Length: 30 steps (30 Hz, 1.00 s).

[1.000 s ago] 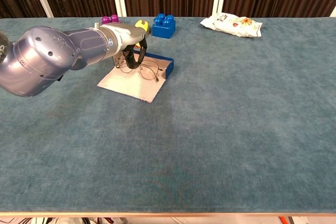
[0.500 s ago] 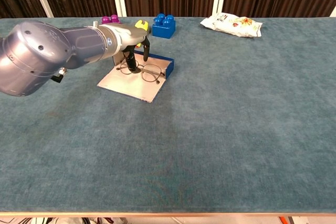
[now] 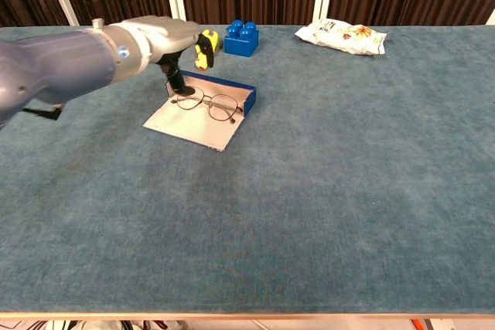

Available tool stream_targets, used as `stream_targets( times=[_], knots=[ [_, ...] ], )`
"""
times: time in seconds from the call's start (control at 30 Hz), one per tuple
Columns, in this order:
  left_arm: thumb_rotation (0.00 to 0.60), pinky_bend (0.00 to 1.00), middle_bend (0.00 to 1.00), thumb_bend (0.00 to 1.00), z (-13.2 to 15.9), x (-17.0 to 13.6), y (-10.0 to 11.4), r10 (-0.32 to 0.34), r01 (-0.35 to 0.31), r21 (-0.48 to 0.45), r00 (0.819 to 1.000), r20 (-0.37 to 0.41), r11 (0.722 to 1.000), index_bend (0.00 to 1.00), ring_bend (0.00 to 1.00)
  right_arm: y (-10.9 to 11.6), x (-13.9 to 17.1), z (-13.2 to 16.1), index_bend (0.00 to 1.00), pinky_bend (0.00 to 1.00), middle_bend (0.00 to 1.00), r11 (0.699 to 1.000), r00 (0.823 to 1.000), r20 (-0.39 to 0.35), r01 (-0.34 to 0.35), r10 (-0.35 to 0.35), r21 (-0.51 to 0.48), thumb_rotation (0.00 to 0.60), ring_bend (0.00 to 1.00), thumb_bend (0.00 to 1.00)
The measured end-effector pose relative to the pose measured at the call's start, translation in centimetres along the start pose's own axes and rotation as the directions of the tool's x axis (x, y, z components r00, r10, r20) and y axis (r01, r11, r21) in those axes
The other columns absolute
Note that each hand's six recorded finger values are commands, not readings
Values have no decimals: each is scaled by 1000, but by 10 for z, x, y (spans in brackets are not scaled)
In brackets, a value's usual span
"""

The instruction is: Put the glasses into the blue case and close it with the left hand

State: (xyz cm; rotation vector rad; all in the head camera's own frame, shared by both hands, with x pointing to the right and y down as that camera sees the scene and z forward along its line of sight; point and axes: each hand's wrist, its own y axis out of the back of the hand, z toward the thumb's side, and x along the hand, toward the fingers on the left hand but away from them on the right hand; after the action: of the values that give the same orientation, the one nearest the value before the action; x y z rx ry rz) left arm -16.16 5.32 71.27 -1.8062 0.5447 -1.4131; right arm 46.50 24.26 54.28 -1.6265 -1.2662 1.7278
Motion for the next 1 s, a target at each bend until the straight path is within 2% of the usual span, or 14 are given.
stream_targets(
  times=[0.03, 0.13, 0.3, 0.43, 0.53, 1.0],
  knots=[
    [600, 521, 340, 357, -3, -6, -4, -12, 12, -32, 1000, 7, 999, 222, 279, 0, 0, 0, 0, 237, 10, 1000, 1000, 1, 2, -2, 0, 600, 124, 178],
    [600, 667, 502, 388, -9, -21, -12, -44, 47, -113, 999, 30, 993, 161, 453, 1, 0, -1, 0, 237, 10, 1000, 1000, 3, 5, -5, -2, 600, 125, 179],
    [600, 699, 620, 402, -15, -39, -26, -100, 112, -233, 993, 64, 966, 40, 576, 1, 1, -1, 0, 237, 10, 1000, 1000, 5, 9, -9, -3, 600, 125, 179],
    [600, 701, 645, 402, -17, -46, -39, -169, 189, -283, 981, 95, 940, 4, 600, 2, 1, 0, 0, 237, 16, 1000, 1000, 2, 17, -17, -6, 600, 125, 182],
    [600, 718, 648, 402, -20, -47, -47, -200, 220, -291, 975, 96, 931, 0, 604, 2, 1, -1, 0, 237, 17, 1000, 1000, 4, 18, -18, -9, 600, 125, 183],
    [600, 728, 649, 424, -16, -26, -60, -198, 203, -280, 979, 47, 938, 0, 604, 4, 2, -3, 0, 237, 17, 1000, 1000, 11, 26, -26, -14, 600, 125, 190]
  ],
)
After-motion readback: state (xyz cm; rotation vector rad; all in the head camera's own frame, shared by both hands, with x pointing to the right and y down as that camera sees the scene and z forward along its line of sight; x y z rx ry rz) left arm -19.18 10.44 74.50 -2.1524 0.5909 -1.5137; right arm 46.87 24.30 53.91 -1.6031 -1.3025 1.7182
